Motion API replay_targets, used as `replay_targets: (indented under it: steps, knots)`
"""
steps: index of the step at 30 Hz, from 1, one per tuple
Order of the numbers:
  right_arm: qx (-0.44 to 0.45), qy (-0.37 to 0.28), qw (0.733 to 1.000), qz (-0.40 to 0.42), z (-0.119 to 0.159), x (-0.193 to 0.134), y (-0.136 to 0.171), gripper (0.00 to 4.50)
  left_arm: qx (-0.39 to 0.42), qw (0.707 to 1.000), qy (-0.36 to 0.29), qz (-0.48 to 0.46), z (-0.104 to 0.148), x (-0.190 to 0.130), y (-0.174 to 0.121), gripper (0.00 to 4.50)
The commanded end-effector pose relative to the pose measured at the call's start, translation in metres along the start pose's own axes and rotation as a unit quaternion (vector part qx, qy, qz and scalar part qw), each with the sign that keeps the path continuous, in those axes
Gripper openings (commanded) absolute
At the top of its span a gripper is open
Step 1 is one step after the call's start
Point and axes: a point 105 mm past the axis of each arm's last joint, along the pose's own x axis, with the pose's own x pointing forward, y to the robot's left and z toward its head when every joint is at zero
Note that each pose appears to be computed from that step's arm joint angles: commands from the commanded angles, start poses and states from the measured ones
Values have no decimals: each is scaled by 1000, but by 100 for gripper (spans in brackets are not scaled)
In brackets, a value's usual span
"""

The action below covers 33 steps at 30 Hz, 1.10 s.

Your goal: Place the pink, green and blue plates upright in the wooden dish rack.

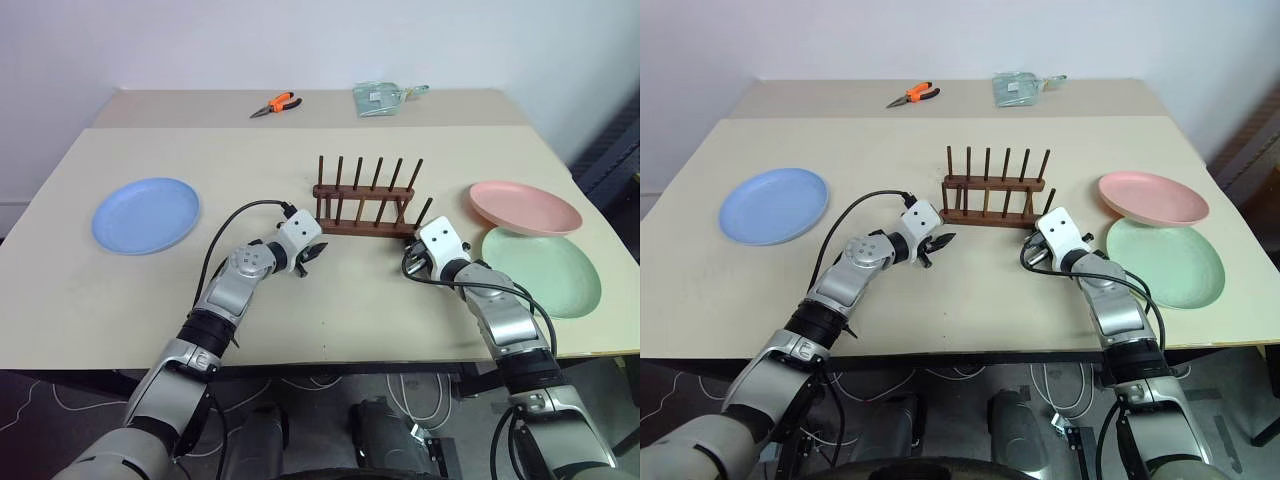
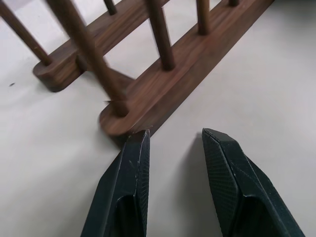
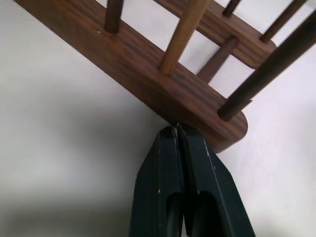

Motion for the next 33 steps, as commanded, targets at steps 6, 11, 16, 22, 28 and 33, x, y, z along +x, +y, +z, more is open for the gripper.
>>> replay_targets:
  steps: [6, 11, 16, 22, 28, 33]
  knots:
    - [-127, -29, 991, -14, 23, -68, -46, 324, 24, 999, -35, -1, -2, -16, -1, 167]
    - [-217, 5, 972, -86, 37, -102, -98, 324, 20, 987, -147, -61, 46, -29, -16, 167]
    - [-306, 80, 942, -114, 19, -105, -125, 324, -3, 970, -207, -128, 78, -39, -32, 167]
    - [-337, 151, 920, -133, -23, -91, -148, 324, -9, 955, -241, -169, 98, -50, -45, 167]
    - [-342, 149, 917, -140, -27, -86, -151, 147, -22, 962, -229, -147, 89, -56, -41, 167]
    - [-393, 116, 898, -161, -1, -87, -155, 4, -32, 966, -223, -125, 82, -61, -37, 167]
